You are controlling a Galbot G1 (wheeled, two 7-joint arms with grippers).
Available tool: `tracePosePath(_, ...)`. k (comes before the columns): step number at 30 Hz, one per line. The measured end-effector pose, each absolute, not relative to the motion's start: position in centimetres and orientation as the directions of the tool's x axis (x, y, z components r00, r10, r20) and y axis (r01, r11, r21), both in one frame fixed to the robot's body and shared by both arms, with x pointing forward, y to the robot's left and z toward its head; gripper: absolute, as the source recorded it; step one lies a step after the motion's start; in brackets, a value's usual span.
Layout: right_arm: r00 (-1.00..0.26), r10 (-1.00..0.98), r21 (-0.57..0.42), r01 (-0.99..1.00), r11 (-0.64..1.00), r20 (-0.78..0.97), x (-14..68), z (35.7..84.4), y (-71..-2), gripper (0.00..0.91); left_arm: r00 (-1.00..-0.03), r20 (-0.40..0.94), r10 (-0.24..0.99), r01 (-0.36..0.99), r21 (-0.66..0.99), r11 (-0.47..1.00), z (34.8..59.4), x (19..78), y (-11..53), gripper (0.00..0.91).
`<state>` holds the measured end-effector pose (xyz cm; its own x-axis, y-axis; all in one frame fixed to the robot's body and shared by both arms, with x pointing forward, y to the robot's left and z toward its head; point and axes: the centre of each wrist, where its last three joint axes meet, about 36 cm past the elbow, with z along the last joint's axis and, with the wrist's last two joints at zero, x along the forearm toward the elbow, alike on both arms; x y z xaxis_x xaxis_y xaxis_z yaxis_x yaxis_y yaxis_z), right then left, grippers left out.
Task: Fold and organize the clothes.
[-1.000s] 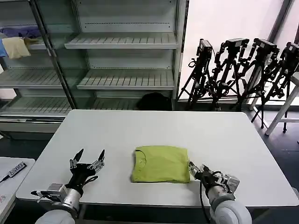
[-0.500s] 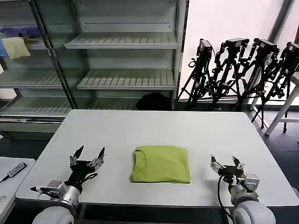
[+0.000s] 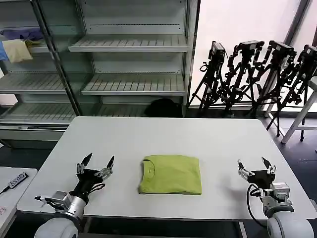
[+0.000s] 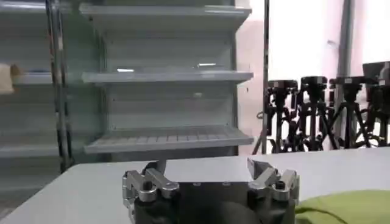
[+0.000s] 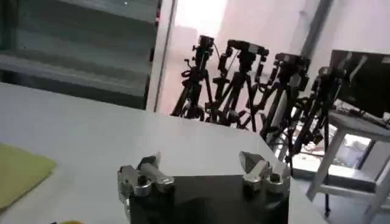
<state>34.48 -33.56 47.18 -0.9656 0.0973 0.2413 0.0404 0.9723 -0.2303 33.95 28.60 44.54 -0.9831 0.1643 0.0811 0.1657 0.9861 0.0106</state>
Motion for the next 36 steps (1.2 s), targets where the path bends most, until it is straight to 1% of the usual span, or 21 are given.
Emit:
tracePosePath(14, -0.972, 0.075, -0.267, 0.013, 0.964, 0.223, 34.6, 47.1, -33.4, 0.907, -0.985, 0.077, 0.152, 0.154, 0.010, 0.988, 43.7, 34.5, 29.2, 0.907)
tracePosePath(22, -0.974, 0.060, -0.264, 0.000, 0.964, 0.218, 34.7, 47.4, -32.8, 0.907, -0.991, 0.071, 0.112, 0.113, 0.021, 0.993, 43.7, 34.6, 29.4, 0.907)
tracePosePath(36, -0.977, 0.046, -0.258, -0.009, 0.966, 0.208, 34.6, 47.3, -31.8, 0.907, -0.997, 0.063, 0.054, 0.056, 0.025, 0.998, 42.9, 34.7, 29.7, 0.907)
